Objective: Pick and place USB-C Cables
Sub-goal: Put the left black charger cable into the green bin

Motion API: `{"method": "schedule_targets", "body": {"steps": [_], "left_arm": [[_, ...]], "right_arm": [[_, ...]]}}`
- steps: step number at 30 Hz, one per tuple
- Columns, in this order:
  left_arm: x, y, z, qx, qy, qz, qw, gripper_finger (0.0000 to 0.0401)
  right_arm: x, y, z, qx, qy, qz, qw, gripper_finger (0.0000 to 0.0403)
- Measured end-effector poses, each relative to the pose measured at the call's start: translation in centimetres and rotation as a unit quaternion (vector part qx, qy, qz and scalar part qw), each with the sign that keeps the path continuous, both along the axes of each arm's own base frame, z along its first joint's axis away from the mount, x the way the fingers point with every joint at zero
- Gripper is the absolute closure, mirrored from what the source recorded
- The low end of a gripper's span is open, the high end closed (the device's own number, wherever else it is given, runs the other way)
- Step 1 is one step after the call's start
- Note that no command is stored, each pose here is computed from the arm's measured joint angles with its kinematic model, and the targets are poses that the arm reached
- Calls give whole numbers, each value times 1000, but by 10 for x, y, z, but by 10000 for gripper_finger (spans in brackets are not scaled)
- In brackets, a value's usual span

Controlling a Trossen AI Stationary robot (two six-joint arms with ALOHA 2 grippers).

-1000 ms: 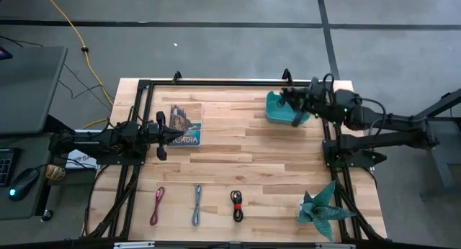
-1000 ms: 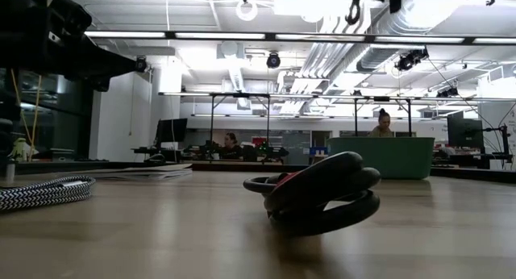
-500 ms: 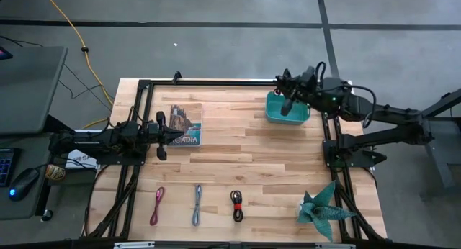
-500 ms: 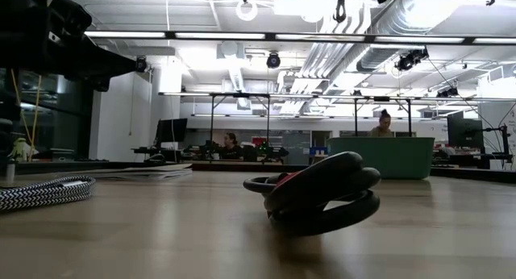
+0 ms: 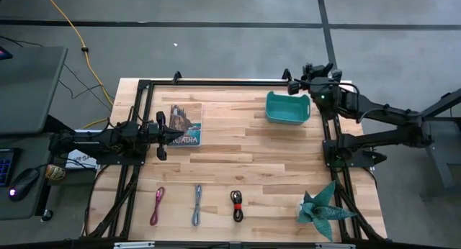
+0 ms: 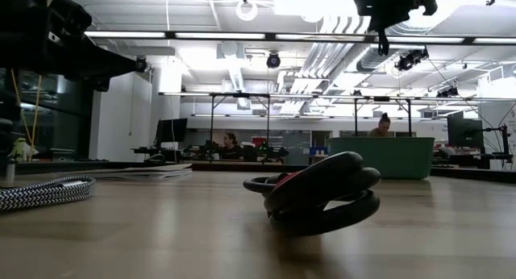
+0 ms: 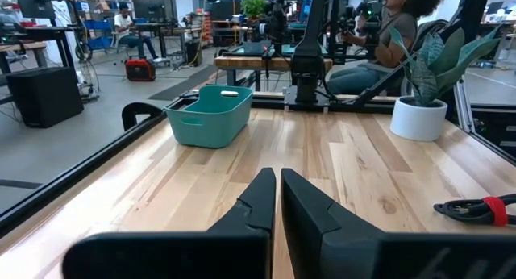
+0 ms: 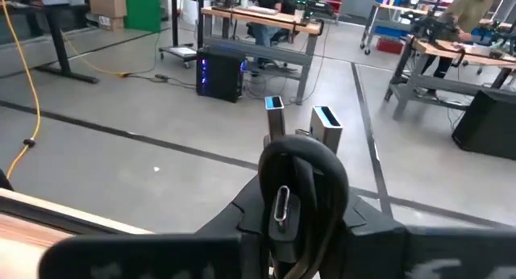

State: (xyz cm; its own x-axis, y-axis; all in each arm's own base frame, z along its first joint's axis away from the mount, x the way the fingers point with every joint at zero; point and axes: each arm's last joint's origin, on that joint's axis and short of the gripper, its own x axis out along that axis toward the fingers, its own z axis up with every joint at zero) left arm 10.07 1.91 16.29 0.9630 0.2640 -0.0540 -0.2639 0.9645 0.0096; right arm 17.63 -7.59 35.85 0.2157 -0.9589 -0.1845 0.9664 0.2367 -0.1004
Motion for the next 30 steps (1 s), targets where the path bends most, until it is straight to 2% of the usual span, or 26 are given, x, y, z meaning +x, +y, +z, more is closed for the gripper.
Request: {"method": "schedule_targets", "body": {"steps": [7, 10, 13, 17, 22, 30], "left_arm": [[0, 0, 0, 0, 0, 0, 1000, 396], [0, 0, 0, 0, 0, 0, 1000, 396], [0, 0, 0, 0, 0, 0, 1000, 396], [0, 0, 0, 0, 0, -1, 1000, 396], [0, 0, 0, 0, 0, -1, 1000, 396], [0, 0, 0, 0, 0, 0, 1000, 396]], "right_arm": [[0, -2, 0, 1, 3, 1, 1000, 363], [-2, -9, -2, 21, -2, 20, 1000, 363], [-3, -23, -12, 74, -10, 36, 997, 363], [-3, -47, -33, 164, 12, 37, 986, 363], [6, -66, -64, 266, 57, 47, 961, 363], [27, -76, -102, 366, 119, 93, 918, 363]]}}
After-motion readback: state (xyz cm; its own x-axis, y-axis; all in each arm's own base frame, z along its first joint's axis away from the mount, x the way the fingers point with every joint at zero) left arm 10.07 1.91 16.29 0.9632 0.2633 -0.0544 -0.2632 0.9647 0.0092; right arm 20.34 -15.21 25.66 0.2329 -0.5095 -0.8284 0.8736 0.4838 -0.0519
